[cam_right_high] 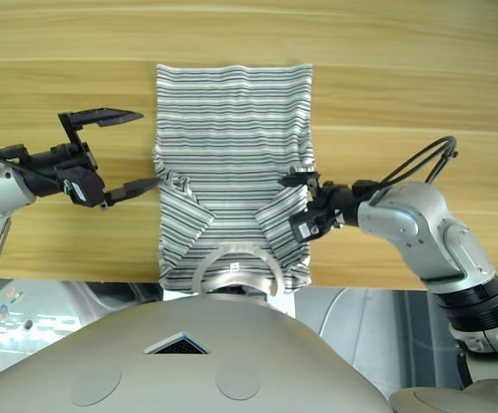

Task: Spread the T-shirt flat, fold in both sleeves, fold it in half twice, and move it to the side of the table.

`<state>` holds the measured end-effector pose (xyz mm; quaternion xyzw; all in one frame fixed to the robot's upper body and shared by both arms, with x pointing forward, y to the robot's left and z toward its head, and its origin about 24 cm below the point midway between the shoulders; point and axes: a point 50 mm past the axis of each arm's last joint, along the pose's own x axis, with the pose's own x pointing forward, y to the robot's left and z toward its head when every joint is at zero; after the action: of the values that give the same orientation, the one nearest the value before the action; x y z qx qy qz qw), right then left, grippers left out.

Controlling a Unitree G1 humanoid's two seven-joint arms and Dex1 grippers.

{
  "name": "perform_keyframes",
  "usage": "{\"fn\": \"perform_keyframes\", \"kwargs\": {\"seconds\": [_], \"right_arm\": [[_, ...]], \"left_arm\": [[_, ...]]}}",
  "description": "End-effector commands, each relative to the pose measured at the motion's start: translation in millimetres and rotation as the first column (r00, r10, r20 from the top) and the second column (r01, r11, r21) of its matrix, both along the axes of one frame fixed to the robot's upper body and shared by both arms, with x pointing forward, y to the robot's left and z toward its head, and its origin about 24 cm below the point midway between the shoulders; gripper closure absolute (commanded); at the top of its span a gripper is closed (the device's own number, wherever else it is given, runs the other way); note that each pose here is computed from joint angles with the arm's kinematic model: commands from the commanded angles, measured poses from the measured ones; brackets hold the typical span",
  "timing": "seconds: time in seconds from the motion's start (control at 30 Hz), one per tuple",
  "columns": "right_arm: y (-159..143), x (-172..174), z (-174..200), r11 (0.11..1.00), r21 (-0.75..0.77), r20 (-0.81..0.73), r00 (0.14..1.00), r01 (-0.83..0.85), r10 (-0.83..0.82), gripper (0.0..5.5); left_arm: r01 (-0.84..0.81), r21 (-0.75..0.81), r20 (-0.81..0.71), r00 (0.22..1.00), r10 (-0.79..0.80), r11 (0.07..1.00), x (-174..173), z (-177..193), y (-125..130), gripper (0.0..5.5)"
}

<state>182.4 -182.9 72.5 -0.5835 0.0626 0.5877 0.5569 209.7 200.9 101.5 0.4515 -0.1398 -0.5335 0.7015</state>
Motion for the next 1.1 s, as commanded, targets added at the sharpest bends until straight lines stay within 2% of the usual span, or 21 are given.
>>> {"fn": "perform_keyframes", "kwargs": {"seconds": [0.03,0.1,0.4,0.7,1.1], "right_arm": [[1,2,-8,1.000,-0.014,-0.018,1.000,-0.001,0.001,0.42],[2,2,-10,1.000,-0.013,-0.025,1.000,0.000,0.000,0.13],[7,0,-11,1.000,0.002,-0.029,1.000,-0.011,0.011,0.13],[10,1,-14,1.000,0.010,-0.031,0.999,-0.010,0.010,0.13],[13,26,-21,0.999,0.036,-0.010,0.999,0.040,-0.039,0.13]], "left_arm": [[0.039,0.038,-0.059,0.998,-0.037,0.999,-4,-9,-3,0.10],[0.075,0.062,-0.112,0.991,-0.068,0.995,-7,-20,-6,0.10],[0.141,0.087,-0.227,0.967,-0.119,0.986,-9,-44,-17,0.10],[0.156,0.164,-0.249,0.962,-0.112,0.974,-6,-58,-16,0.10],[0.088,0.198,-0.228,0.973,-0.042,0.976,25,-72,-12,0.10]]}}
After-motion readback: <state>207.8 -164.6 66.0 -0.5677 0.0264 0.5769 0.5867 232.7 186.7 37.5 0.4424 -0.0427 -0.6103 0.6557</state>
